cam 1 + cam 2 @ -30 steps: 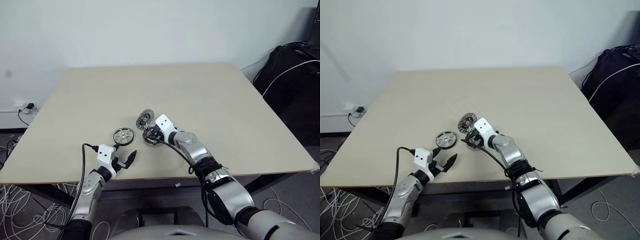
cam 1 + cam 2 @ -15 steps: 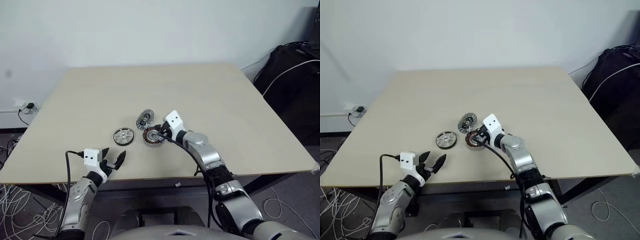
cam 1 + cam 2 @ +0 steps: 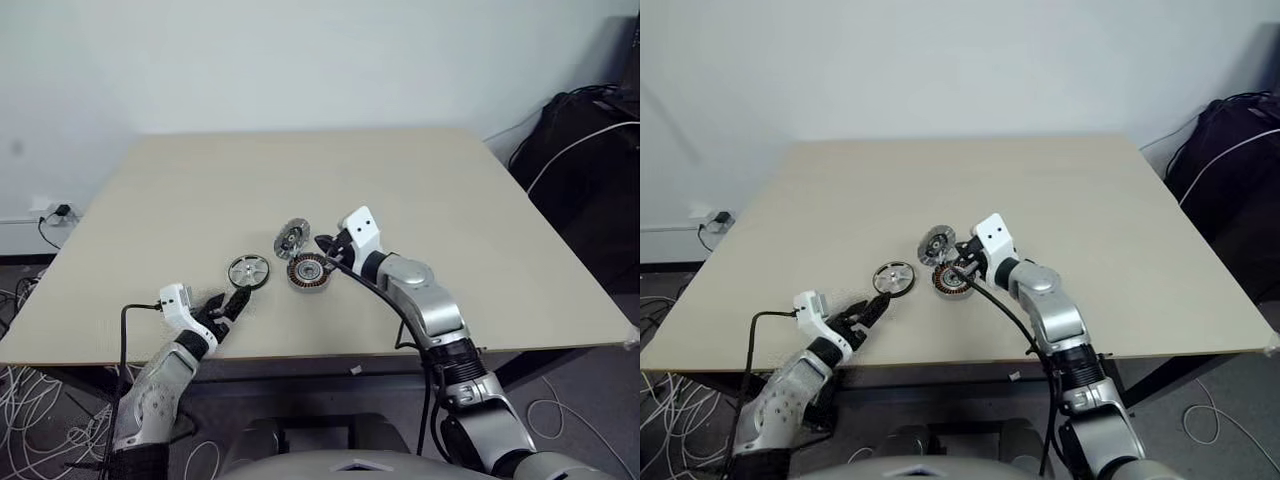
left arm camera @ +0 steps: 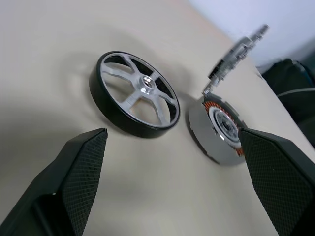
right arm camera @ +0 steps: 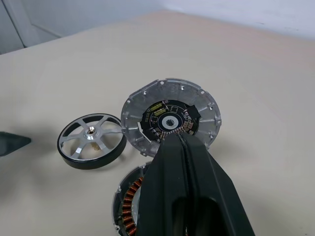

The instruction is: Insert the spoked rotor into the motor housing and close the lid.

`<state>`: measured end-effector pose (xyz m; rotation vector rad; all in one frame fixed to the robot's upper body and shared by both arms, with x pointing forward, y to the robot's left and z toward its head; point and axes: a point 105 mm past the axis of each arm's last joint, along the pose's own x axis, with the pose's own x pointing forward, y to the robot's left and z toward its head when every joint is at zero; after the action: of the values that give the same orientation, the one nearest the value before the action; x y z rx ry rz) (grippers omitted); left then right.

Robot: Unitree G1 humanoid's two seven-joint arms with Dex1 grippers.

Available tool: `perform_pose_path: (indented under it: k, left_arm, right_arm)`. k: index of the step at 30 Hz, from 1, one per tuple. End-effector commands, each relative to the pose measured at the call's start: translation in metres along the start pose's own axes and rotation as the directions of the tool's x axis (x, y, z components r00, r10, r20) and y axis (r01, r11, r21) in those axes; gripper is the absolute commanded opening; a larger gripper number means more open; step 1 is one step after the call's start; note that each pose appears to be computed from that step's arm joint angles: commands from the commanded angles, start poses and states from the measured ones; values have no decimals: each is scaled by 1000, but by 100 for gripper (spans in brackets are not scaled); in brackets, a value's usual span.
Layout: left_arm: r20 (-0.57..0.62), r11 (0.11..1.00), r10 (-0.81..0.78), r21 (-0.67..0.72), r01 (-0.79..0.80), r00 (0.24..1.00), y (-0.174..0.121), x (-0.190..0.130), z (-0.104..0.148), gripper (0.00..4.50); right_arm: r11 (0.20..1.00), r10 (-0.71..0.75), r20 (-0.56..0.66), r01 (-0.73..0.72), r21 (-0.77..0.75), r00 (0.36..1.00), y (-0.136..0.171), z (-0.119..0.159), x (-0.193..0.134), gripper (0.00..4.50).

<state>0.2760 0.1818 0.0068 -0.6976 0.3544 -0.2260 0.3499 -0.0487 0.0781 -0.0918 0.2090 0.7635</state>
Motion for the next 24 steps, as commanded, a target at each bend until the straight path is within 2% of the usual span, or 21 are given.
perform_pose_path:
  k: [1, 11, 24]
  left_arm:
    - [2, 995, 15, -102, -14, 1000, 1, 6, 10, 450]
    - [-27, 941, 32, -336, -39, 999, 1, 15, 11, 450]
    - [-18, 902, 36, -431, -40, 999, -5, 32, 11, 450]
  right_arm:
    - [1000, 5, 53, -4, -19, 999, 3, 17, 0, 2]
    - [1000, -15, 53, 16, -20, 998, -2, 18, -2, 2]
    - [999, -29, 51, 30, -21, 998, -6, 18, -4, 2]
